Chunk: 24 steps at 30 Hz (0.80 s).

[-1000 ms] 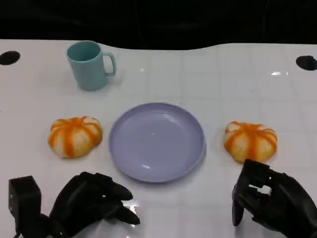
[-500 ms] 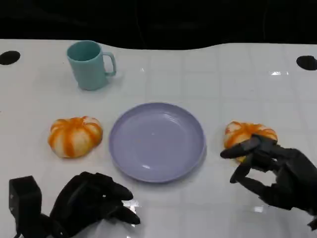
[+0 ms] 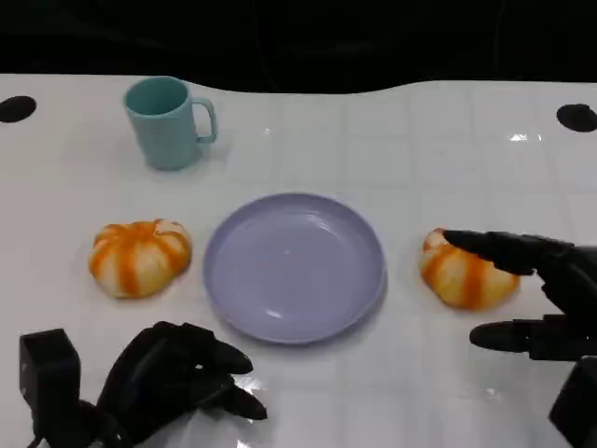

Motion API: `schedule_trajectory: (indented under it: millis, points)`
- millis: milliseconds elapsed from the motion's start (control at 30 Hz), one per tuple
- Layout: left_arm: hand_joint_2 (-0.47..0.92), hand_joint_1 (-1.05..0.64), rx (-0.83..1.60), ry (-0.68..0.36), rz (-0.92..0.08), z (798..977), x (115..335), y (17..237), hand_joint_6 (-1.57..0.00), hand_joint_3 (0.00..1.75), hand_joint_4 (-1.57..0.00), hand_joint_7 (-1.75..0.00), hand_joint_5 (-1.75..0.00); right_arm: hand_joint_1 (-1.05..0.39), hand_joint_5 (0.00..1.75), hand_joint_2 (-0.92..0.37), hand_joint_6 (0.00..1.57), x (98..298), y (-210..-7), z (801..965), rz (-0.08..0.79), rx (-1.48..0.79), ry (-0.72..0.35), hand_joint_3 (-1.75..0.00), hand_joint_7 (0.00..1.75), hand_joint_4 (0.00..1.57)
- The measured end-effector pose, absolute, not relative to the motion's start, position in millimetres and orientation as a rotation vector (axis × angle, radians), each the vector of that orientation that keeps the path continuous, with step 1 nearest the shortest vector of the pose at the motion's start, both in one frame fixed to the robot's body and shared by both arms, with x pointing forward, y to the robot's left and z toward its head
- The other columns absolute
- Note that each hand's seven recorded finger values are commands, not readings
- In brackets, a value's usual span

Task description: Grasp the bread from the table and place it into the plate.

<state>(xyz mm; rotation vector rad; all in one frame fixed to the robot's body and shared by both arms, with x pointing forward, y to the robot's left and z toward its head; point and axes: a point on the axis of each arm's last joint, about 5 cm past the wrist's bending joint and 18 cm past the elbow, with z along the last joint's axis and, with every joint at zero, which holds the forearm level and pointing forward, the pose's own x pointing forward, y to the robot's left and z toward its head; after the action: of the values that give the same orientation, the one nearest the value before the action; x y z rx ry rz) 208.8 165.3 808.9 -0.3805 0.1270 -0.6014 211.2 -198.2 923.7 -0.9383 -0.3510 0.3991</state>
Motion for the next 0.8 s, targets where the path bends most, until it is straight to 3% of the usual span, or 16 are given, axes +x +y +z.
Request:
schedule_trajectory:
  millis: [333,800]
  points:
    - [0.7,-1.05,-0.378,0.125,-0.6,809.1,209,166,-1.57,0.0,-1.57,-0.02,-0.22,-0.75,0.11,-0.9,0.17,225,-180,932.0,0.389,-1.289,-0.333,0.0,0.01,0.22]
    - [0.7,-1.05,-0.376,0.124,-0.6,809.3,209,166,-1.57,0.0,-1.57,-0.02,-0.22,-0.73,0.09,-0.89,0.17,252,-157,924.3,0.389,-1.393,-0.223,0.0,0.0,0.21]
